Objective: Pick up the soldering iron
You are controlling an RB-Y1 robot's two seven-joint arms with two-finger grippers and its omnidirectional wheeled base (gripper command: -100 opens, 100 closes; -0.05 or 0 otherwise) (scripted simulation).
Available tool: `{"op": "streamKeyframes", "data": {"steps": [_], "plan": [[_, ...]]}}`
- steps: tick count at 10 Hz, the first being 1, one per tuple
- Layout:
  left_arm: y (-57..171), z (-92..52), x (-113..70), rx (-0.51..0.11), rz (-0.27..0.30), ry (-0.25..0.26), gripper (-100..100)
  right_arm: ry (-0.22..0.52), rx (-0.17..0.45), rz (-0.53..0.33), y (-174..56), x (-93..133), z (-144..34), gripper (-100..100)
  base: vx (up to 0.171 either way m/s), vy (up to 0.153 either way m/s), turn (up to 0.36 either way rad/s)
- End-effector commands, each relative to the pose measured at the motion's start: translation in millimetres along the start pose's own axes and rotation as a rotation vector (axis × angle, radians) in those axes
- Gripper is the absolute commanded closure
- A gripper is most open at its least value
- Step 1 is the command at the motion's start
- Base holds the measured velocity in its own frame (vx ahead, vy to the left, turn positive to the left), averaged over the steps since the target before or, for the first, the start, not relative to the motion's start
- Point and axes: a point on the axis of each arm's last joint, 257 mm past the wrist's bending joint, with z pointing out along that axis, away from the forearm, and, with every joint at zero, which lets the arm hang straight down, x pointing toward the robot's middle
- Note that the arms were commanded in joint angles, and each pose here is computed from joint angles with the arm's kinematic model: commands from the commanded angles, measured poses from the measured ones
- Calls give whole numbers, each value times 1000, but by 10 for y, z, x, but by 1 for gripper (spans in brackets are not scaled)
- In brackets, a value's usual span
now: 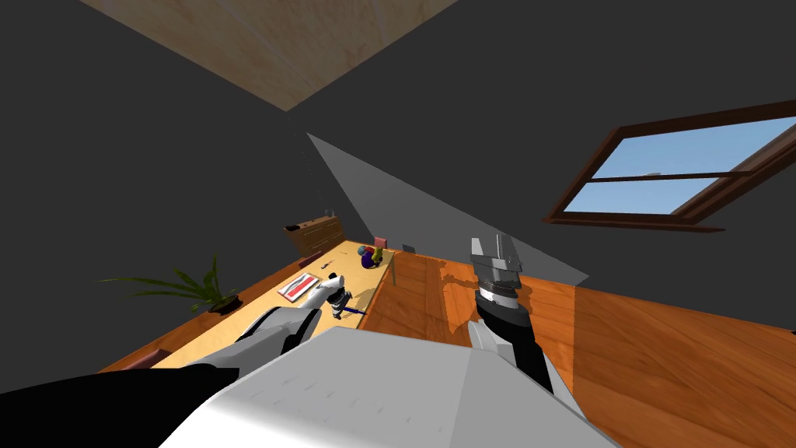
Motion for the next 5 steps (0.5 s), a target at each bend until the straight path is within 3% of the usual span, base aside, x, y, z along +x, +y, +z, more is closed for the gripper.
{"op": "streamKeyframes", "data": {"steps": [1, 2, 3, 5], "plan": [[9, 26, 35, 4, -2, -2, -100, 0, 0, 0, 0, 0, 0, 0, 18, 40, -10], [2, 29, 23, 5, 0, -3, -100, 0, 0, 0, 0, 0, 0, 0, 5, 14, -1], [1, 29, 25, 5, -1, -3, 100, 0, 0, 0, 0, 0, 0, 0, 0, 0, 0], [30, 38, 27, -1, -2, -1, 100, 0, 0, 0, 0, 0, 0, 0, -3, 1, 11]]}}
